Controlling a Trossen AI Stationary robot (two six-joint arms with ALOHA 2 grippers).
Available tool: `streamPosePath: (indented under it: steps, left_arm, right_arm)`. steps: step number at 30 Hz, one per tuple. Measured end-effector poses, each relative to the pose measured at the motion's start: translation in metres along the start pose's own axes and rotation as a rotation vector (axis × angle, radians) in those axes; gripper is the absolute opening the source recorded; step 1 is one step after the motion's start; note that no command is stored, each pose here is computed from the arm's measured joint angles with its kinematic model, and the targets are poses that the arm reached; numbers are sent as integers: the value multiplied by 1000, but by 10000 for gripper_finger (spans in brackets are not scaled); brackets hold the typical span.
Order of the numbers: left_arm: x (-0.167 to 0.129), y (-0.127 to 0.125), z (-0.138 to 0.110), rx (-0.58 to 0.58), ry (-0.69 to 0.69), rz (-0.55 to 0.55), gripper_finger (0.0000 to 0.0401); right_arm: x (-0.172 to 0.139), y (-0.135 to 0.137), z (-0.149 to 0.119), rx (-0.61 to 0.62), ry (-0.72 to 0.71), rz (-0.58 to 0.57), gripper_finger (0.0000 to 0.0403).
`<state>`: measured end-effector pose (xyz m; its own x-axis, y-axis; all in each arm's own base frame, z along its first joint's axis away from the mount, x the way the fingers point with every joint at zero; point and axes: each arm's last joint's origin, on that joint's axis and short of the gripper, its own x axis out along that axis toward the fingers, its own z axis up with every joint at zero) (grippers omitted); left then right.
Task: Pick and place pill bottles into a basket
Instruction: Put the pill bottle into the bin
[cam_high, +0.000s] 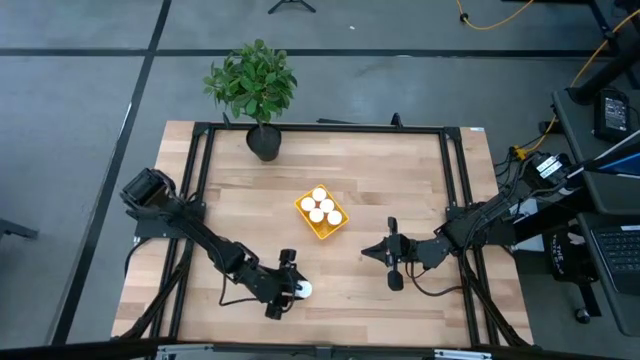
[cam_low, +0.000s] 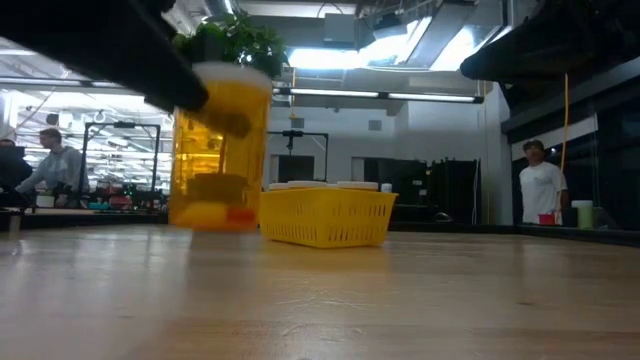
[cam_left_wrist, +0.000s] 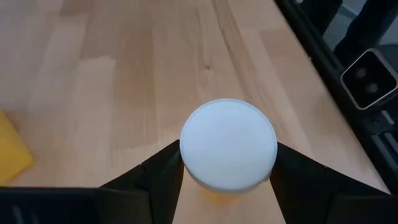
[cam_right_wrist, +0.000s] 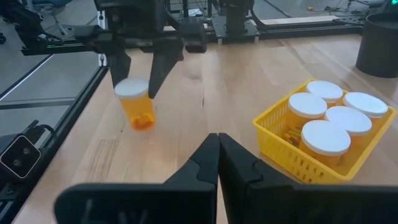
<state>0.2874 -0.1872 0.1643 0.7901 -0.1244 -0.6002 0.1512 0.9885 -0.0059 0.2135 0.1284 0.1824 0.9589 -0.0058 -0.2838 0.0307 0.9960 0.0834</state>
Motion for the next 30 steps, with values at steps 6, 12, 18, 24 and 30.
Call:
streamPosePath:
  steps: [6,12,18,24,30]
  left_arm:
    - [-12,3,11,33,-47,6,212]
    - [-28,16,25,25,-76,29,212]
    - [-36,39,40,48,-119,77,212]
    - [-33,63,45,77,-114,134,212]
    - [-29,86,49,80,-106,166,212]
  right_arm:
    - [0,0,0,1,0,0,9]
    - [0,0,0,1,0,0,9]
    - [0,0,0,0,0,-1,9]
    - [0,0,0,-8,-1,-1,9]
    - [0,-1,0,-38,-1,-4,9]
